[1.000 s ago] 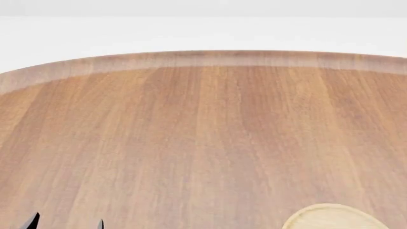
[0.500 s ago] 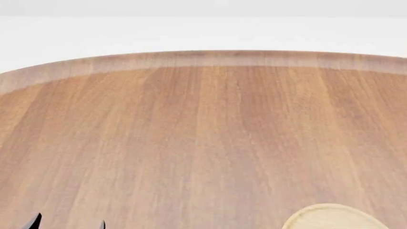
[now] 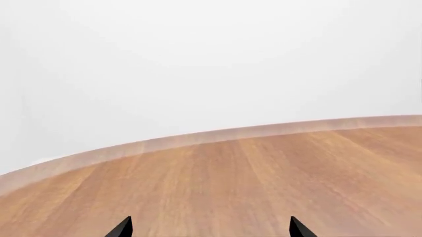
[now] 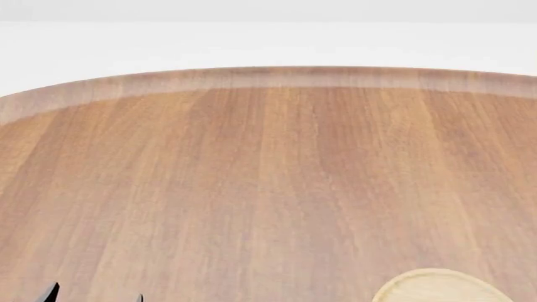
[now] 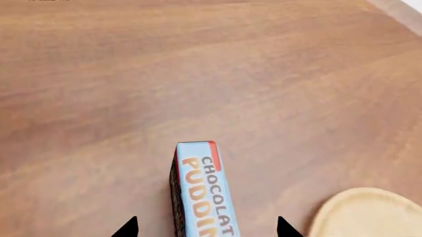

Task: Put the chocolate pudding to the left of the plate.

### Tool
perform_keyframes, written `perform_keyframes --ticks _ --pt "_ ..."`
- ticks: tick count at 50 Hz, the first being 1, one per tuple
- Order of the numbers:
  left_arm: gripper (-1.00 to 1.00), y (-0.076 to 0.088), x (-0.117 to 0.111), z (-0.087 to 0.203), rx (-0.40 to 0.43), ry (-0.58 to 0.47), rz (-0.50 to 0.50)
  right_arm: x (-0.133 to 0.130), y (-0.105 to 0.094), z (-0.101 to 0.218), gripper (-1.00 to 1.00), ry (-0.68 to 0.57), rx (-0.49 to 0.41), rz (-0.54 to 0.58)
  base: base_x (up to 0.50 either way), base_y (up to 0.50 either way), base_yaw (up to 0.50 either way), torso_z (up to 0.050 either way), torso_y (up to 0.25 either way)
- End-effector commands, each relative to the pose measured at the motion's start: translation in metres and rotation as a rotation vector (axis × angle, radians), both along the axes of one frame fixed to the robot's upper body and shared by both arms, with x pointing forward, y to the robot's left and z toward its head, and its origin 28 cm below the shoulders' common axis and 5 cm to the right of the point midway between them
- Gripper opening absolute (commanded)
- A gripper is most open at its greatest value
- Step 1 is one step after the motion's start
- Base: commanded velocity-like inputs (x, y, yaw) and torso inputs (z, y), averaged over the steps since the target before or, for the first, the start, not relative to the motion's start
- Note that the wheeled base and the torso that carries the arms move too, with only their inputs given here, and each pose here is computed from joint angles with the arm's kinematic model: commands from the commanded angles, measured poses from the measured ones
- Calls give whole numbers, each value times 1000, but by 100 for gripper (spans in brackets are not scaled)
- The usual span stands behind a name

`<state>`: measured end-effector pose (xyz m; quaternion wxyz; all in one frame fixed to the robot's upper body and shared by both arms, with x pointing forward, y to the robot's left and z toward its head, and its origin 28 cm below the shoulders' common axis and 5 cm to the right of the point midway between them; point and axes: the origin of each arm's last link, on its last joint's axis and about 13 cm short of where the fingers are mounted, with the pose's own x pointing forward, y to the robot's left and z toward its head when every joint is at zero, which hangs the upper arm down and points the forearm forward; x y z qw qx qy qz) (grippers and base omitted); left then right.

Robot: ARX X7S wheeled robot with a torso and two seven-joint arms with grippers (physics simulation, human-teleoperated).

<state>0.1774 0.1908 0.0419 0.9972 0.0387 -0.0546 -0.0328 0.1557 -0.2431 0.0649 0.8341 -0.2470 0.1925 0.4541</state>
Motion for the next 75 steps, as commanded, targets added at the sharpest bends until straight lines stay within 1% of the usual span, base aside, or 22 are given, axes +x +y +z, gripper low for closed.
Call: perform_keyframes --ticks 1,17,30,36,48,58,64,65,67,68,75 --pt "100 0 0 -1 3 1 -3 2 1 -13 100 8 33 -3 0 0 0 0 0" --pt "100 0 0 -2 6 2 -4 5 -2 -34 100 37 65 -26 0 0 0 0 0" --pt "100 -2 0 -1 8 4 -10 4 -10 -44 100 58 66 -63 0 0 0 0 0" --pt "100 -2 0 -1 9 4 -10 4 -9 -46 100 64 68 -62 0 0 0 0 0" --pt "100 -3 0 -3 12 7 -18 4 -10 -64 100 90 61 -70 0 0 0 0 0" --pt "100 -3 0 -3 13 8 -18 4 -10 -71 100 104 69 -72 0 0 0 0 0" --pt "100 -3 0 -3 12 6 -17 1 -9 -73 100 110 75 -54 0 0 0 0 0" --pt "100 -3 1 -4 12 8 -18 -2 -9 -72 -100 127 85 -50 0 0 0 0 0" --pt "100 -3 0 -4 13 9 -19 -6 -8 -73 -100 121 71 -12 0 0 0 0 0" --pt "100 -3 0 -3 13 8 -20 -5 -7 -73 -100 124 72 -26 0 0 0 0 0" --pt "100 -3 -1 -3 12 10 -20 -5 -5 -76 -100 131 71 -14 0 0 0 0 0"
